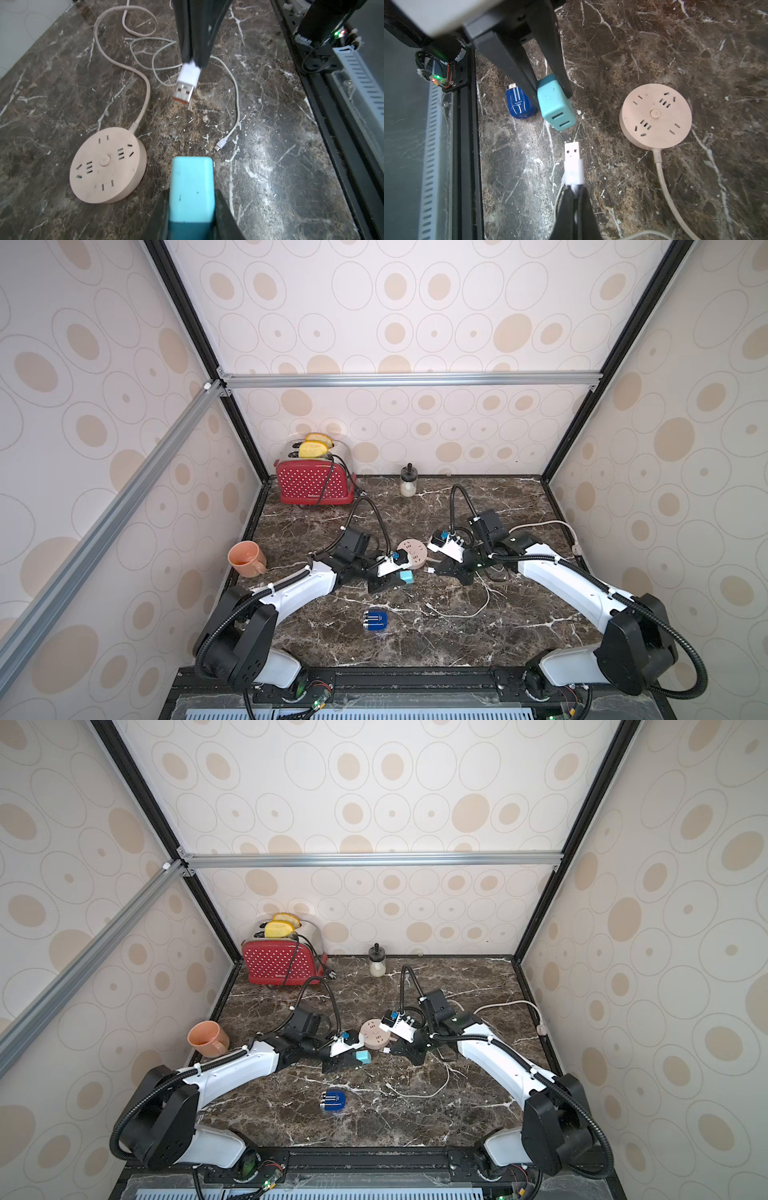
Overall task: Charge the electric shaver
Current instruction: Insert the charging cable into the plug.
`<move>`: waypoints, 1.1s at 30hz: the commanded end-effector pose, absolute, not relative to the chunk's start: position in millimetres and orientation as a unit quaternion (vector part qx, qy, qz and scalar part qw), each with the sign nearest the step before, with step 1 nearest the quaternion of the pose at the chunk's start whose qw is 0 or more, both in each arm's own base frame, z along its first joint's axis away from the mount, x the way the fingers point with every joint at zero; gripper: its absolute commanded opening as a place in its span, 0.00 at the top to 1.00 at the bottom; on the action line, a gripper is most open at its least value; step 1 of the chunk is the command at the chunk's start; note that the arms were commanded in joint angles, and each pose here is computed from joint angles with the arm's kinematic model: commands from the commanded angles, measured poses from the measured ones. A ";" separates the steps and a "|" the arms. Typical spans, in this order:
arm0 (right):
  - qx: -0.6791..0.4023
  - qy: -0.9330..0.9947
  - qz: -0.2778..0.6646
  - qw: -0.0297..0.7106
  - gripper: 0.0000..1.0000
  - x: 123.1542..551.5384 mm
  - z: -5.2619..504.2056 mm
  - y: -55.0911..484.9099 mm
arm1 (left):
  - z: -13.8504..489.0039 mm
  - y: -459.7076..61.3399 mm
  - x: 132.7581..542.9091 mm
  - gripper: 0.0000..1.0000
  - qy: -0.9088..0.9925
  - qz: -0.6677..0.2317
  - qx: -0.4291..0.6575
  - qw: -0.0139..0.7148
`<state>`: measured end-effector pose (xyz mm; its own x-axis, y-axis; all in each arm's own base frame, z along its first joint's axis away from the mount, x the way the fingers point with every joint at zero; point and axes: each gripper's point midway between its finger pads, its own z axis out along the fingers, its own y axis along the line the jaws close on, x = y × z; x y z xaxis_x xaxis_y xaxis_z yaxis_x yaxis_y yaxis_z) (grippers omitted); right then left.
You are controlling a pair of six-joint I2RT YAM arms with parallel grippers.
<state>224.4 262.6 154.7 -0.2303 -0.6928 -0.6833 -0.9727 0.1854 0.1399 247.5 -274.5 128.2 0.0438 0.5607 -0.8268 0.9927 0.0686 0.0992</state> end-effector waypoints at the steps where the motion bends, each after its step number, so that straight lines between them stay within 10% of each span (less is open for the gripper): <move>1: -0.585 0.717 0.301 0.230 1.00 218.2 157.9 267.3 | 151.7 -274.4 248.9 1.00 0.596 -0.307 0.615 0.415; 33: -0.622 0.687 0.303 0.223 1.00 202.8 177.9 290.0 | 160.4 -255.6 225.6 1.00 0.548 -0.321 0.661 0.400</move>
